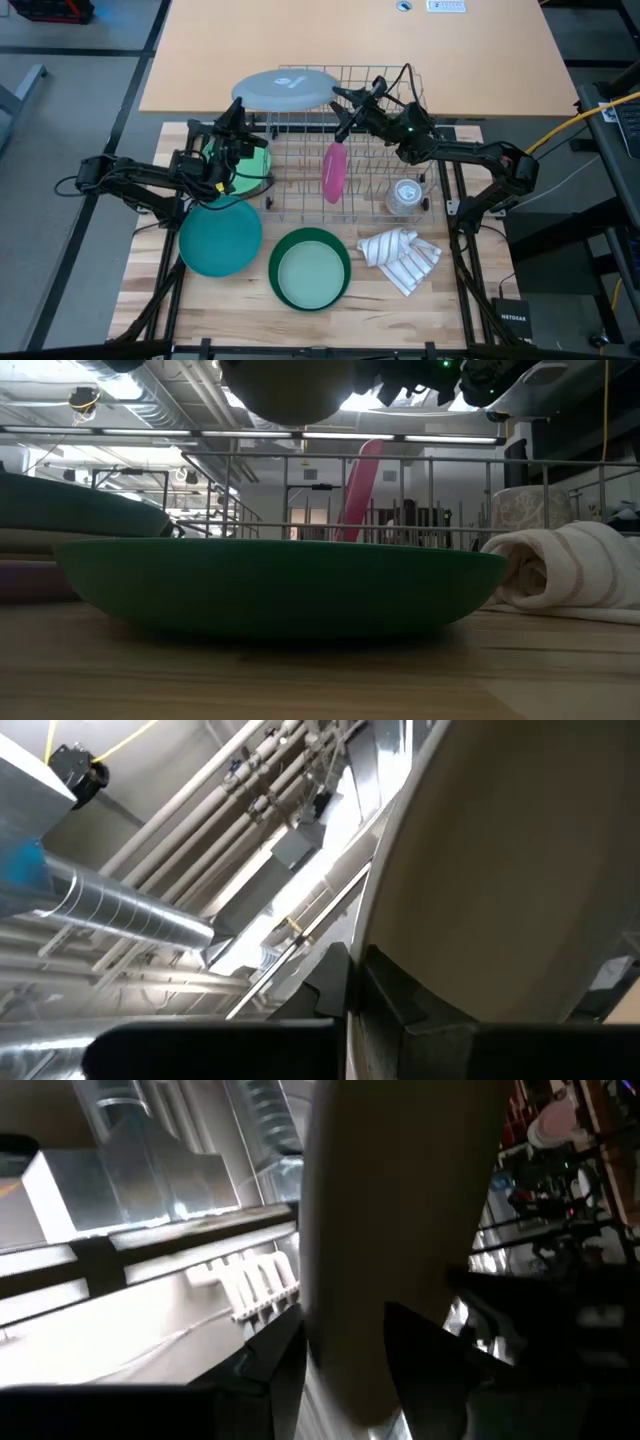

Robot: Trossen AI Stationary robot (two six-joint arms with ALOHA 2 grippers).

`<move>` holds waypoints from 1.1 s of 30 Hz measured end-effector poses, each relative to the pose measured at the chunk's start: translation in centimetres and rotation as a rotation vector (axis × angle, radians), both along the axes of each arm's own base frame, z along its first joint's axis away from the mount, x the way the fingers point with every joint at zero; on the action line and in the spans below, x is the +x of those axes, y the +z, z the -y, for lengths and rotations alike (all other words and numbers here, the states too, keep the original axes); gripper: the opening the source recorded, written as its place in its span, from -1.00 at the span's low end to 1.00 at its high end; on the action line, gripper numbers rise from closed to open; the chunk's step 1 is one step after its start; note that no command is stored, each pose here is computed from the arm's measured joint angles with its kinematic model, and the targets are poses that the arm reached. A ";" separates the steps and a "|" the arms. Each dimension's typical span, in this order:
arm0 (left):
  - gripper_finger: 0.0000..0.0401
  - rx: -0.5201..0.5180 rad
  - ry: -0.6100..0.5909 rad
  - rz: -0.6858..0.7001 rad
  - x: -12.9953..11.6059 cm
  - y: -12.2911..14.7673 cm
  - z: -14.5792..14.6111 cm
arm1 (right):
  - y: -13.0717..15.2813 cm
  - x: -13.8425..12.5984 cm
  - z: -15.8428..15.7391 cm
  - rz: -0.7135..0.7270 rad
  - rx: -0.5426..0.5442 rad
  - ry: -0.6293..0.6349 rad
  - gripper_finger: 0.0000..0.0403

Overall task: Sort dishes
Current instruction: Put the gray plate in the dish rack

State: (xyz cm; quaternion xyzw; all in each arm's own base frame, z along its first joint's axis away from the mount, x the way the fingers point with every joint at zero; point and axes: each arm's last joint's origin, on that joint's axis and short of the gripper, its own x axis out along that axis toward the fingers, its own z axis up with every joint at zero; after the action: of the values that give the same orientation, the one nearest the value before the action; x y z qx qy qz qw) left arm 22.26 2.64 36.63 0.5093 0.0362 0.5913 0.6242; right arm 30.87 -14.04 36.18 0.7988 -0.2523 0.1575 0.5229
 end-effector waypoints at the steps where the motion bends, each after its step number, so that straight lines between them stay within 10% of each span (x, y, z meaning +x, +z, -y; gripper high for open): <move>1: -1.00 0.006 -0.011 -0.002 0.0 0.0 0.2 | 0.0 0.0 0.0 0.001 0.005 -0.010 -0.30; 16: -0.97 0.006 -0.062 0.004 0.0 0.1 1.5 | -0.2 0.0 0.1 -0.040 -0.093 -0.073 -0.92; 33: -0.42 -0.190 -0.277 0.299 0.1 -0.2 2.2 | -0.4 0.1 0.2 -0.120 -0.261 -0.193 -0.92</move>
State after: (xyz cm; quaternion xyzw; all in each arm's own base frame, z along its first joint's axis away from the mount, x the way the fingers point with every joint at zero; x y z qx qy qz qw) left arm 22.40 0.41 36.47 0.3552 -0.0715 0.5628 0.7429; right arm 31.00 -14.23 35.80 0.7042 -0.2738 0.0900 0.6489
